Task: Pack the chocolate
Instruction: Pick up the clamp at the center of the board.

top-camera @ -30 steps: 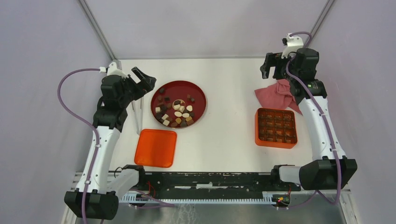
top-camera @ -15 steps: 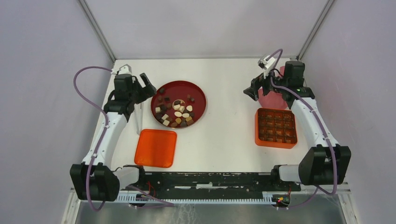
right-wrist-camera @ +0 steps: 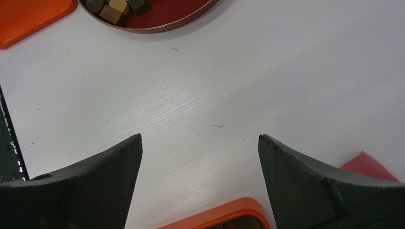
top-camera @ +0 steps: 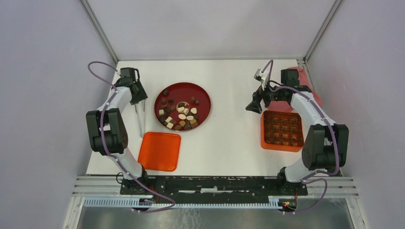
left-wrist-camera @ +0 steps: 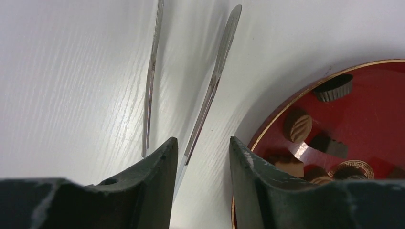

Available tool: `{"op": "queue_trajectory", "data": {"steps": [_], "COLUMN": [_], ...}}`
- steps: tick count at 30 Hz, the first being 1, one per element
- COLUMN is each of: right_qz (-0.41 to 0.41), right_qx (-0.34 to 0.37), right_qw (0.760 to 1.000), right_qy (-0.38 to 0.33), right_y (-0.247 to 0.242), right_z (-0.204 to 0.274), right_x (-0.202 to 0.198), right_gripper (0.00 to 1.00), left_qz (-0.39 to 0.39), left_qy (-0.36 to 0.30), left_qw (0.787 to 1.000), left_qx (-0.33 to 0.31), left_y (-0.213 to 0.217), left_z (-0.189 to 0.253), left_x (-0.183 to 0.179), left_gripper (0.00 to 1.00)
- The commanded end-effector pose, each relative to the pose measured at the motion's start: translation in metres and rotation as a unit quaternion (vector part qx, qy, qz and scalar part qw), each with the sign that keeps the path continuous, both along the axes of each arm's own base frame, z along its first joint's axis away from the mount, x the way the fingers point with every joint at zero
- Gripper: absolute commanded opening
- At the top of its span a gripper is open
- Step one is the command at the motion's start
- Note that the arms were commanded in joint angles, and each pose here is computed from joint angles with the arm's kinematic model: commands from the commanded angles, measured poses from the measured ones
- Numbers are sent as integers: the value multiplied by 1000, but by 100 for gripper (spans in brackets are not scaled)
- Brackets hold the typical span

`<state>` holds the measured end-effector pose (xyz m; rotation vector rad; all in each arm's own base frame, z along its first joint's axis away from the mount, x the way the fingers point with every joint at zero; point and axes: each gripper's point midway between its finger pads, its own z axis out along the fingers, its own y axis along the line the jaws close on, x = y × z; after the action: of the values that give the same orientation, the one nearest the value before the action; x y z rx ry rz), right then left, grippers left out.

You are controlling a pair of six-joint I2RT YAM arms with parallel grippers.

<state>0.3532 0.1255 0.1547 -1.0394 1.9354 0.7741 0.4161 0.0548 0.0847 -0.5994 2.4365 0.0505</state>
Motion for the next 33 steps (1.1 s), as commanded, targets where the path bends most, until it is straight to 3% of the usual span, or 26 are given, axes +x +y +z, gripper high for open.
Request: {"op": "queue_trajectory", "data": {"steps": [1,5,11,18,22,26,33], "right_qz": [13,8,9,10,8,10,27], "right_qx": [8,22,32,31,32,33,43], "right_qw": [999,999,999,999,999,999,998], "right_qy": [-30,-22,-16,-9,-4,-9,-30], "right_y": [3,6,9,9,8,9,17], "right_z": [13,12,15,13,12,18,37], "right_x": [11,17,25,22,18,17,14], "right_gripper": [96,96,96,96,96,96,96], "left_qz": [-22,-34,-56,-67,-75,-86,-93], "left_qy": [19,46,101,133,133,109,7], "left_qw": [999,997,991,987,987,988,989], "left_qx": [41,57,72,62,55,66,116], "left_y": [8,7,4,0,-4,-5,-1], "left_z": [4,-9,-40,-63,-64,-45,42], "left_x": [7,6,1,-1,-1,6,19], "left_gripper": [49,44,28,26,7,2,2]}}
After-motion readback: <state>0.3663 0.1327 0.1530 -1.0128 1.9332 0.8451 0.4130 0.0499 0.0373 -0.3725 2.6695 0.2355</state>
